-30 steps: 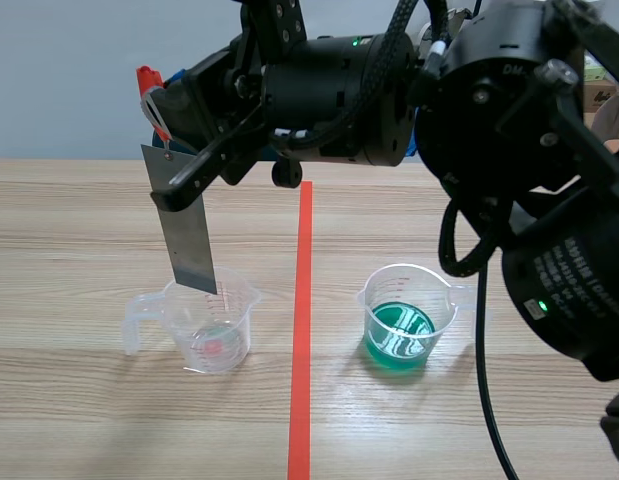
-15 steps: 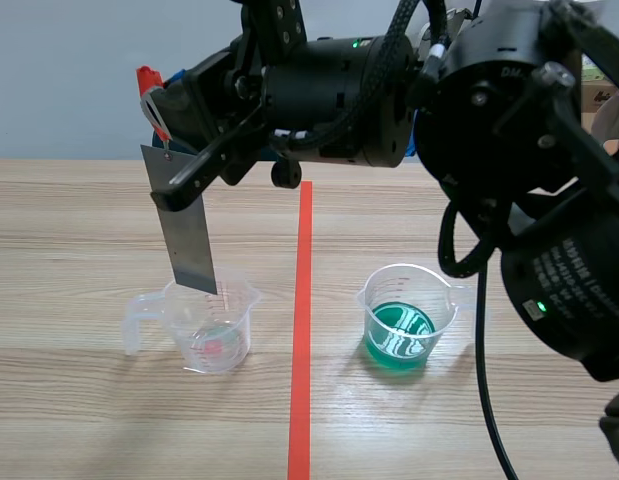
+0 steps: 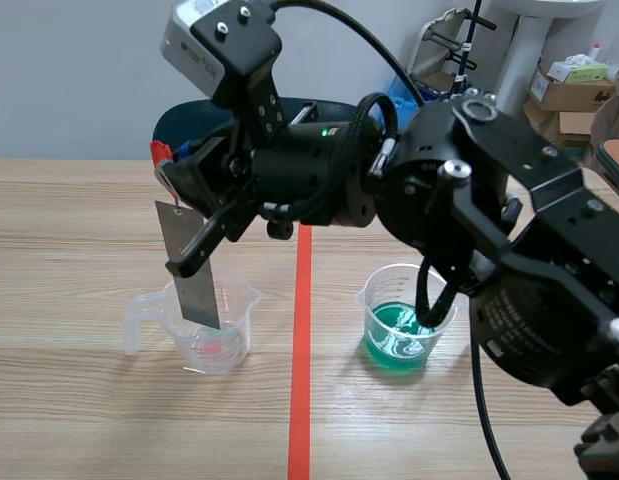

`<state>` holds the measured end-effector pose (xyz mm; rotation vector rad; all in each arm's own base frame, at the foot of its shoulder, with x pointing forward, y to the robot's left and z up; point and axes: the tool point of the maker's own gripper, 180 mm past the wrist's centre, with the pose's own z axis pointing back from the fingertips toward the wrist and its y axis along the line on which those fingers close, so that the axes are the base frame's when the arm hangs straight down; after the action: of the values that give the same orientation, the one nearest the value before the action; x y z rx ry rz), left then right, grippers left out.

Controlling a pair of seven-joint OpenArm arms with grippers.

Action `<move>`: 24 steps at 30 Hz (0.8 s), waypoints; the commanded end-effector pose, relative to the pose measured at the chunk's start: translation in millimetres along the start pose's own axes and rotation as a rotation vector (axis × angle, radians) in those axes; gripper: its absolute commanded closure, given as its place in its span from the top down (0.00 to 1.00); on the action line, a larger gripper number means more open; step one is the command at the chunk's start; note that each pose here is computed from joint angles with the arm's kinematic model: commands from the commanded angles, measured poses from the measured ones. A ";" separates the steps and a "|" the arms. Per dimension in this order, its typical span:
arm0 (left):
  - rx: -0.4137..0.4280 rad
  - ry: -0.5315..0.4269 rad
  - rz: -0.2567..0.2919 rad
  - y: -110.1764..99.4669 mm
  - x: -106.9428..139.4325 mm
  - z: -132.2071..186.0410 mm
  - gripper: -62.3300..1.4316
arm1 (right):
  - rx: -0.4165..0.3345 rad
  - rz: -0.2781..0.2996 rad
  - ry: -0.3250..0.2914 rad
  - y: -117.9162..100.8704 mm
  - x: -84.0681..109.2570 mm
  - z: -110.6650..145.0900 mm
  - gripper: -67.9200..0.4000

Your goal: Do the redox reaction experiment

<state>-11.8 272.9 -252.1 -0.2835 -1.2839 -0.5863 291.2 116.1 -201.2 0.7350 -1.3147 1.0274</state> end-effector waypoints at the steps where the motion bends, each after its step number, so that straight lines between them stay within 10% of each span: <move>1: 0.001 -0.042 -0.006 1.7 8.2 -0.6 1.00 | 0.003 0.017 -0.033 -0.3 7.1 -1.9 0.02; 24: 0.002 -0.042 -0.006 1.8 8.2 -0.6 1.00 | 0.011 0.189 -0.018 2.4 -22.2 -8.7 0.01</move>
<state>-11.8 272.9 -252.1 -0.2835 -1.2839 -0.5863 291.2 118.6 -238.5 0.6235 -1.3681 1.1896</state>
